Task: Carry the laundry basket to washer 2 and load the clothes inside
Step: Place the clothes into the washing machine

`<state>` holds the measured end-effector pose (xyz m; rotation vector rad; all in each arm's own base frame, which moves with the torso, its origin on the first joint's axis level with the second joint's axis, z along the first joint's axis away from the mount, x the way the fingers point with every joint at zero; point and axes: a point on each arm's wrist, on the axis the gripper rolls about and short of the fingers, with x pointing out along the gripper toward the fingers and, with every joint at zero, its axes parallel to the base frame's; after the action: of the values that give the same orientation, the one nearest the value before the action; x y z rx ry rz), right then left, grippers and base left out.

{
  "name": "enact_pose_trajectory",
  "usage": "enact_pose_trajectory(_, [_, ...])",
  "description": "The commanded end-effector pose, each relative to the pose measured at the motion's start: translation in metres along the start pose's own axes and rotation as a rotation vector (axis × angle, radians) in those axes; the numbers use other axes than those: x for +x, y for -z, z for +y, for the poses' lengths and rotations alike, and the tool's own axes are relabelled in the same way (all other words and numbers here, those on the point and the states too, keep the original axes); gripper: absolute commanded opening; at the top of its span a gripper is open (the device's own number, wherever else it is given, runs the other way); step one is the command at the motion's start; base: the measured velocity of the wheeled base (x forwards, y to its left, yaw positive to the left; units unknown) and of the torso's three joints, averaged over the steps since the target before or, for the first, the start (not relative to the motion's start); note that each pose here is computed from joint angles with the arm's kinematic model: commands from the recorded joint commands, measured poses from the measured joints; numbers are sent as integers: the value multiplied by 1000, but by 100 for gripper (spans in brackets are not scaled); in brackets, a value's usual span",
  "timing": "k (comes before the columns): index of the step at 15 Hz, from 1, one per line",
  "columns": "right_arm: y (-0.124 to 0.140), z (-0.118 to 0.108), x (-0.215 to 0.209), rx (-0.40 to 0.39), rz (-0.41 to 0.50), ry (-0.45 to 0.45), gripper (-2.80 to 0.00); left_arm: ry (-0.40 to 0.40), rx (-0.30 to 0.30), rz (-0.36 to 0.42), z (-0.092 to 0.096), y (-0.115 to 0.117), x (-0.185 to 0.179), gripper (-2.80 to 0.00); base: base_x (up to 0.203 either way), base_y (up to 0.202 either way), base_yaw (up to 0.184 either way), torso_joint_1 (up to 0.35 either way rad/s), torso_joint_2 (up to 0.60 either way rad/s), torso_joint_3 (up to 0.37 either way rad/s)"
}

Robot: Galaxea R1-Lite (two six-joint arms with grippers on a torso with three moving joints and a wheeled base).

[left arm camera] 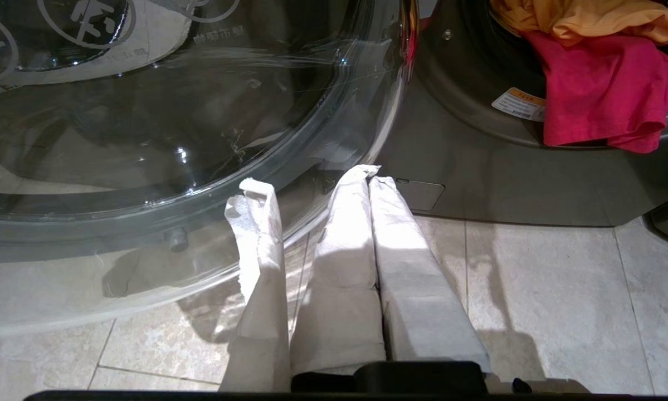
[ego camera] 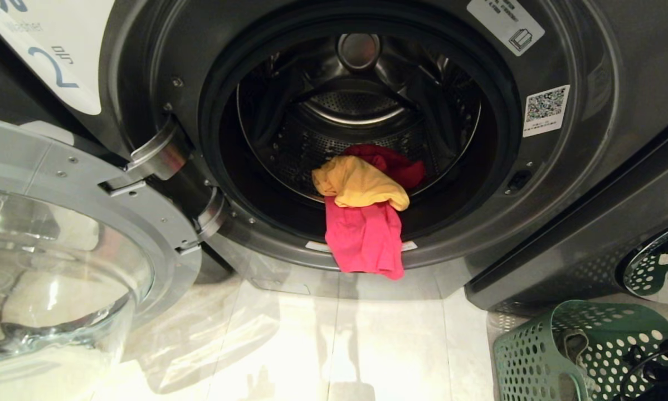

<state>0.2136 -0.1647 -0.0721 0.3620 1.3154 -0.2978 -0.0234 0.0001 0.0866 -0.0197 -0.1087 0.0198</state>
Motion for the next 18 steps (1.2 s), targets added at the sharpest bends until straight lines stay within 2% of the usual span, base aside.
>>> enact_pose_trajectory(1, [7, -3, 23, -25, 39, -45, 0, -1, 0, 41, 0, 11, 2, -280, 0, 0, 0, 0, 0, 0])
enact_pose_trajectory(6, [-17, -15, 76, -60, -9, -45, 0, -1, 0, 41, 0, 11, 2, -280, 0, 0, 0, 0, 0, 0])
enact_pose_trajectory(7, [-21, -16, 89, -98, -20, -44, 0, -1, 0, 41, 0, 11, 2, -280, 0, 0, 0, 0, 0, 0])
enact_pose_trajectory(9, [-27, -13, 104, -245, -63, -58, 0, -1, 0, 41, 0, 11, 2, -280, 0, 0, 0, 0, 0, 0])
enact_pose_trajectory(14, [-16, -1, 139, -316, -125, -152, 0, -1, 0, 41, 0, 11, 2, -280, 0, 0, 0, 0, 0, 0])
enact_pose_trajectory(18, [0, 12, 163, -346, -77, -189, 0, -1, 0, 40, 0, 11, 2, -280, 0, 0, 0, 0, 0, 0])
